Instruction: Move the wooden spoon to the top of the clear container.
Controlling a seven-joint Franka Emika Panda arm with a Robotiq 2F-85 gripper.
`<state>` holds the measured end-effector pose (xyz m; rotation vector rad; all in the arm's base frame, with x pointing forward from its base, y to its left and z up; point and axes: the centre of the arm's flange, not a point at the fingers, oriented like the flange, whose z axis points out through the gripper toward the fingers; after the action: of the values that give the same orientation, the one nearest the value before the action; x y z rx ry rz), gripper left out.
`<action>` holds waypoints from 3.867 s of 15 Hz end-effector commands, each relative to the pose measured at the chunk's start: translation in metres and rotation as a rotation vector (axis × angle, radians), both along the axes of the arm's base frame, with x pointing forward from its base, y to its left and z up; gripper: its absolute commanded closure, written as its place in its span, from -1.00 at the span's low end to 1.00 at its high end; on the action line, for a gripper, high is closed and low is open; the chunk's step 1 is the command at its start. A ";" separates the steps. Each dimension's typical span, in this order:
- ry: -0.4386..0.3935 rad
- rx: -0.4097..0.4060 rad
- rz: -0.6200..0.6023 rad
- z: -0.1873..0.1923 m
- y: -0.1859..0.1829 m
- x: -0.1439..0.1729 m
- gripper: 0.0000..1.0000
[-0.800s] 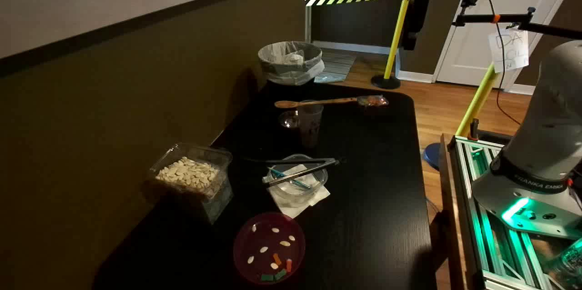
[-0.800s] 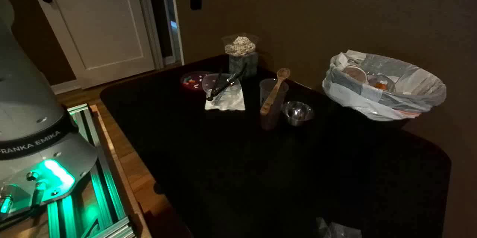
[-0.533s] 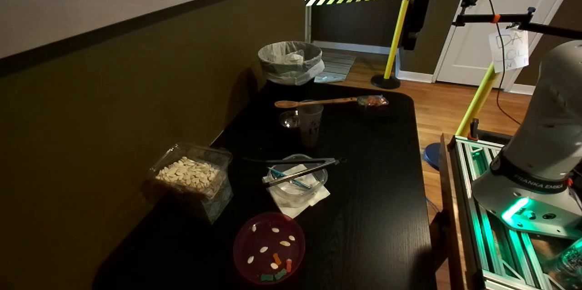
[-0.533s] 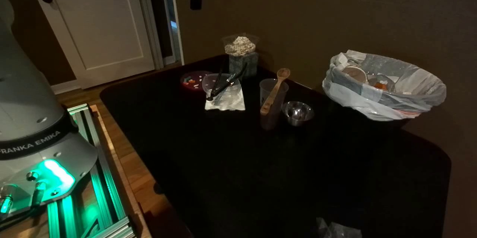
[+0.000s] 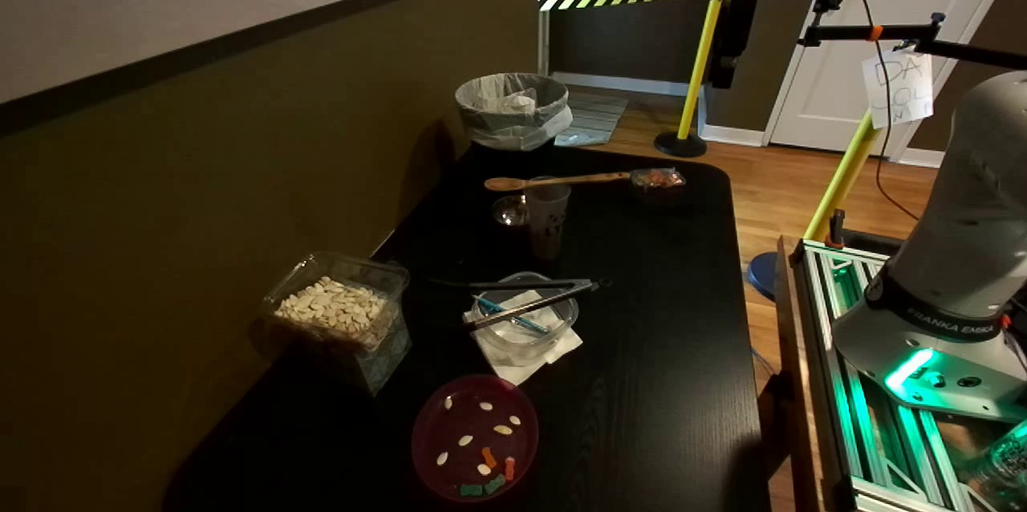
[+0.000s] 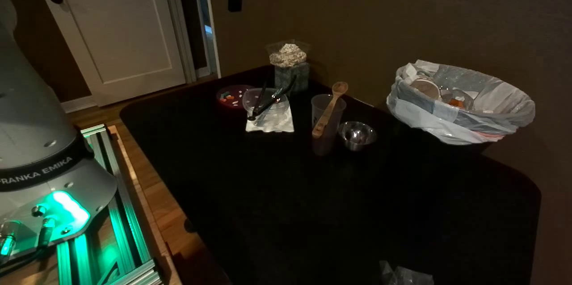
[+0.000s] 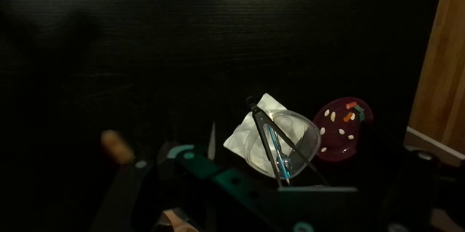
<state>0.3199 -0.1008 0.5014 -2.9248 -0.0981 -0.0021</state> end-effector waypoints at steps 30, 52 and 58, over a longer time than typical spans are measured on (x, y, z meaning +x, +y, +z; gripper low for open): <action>-0.460 -0.357 -0.105 -0.051 0.010 0.181 -1.00; -0.116 -0.209 0.513 -0.185 -0.002 0.224 -1.00; -0.104 -0.195 0.505 -0.174 -0.011 0.224 -1.00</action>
<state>0.5443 -0.1114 0.3275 -2.9985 -0.8923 -0.0674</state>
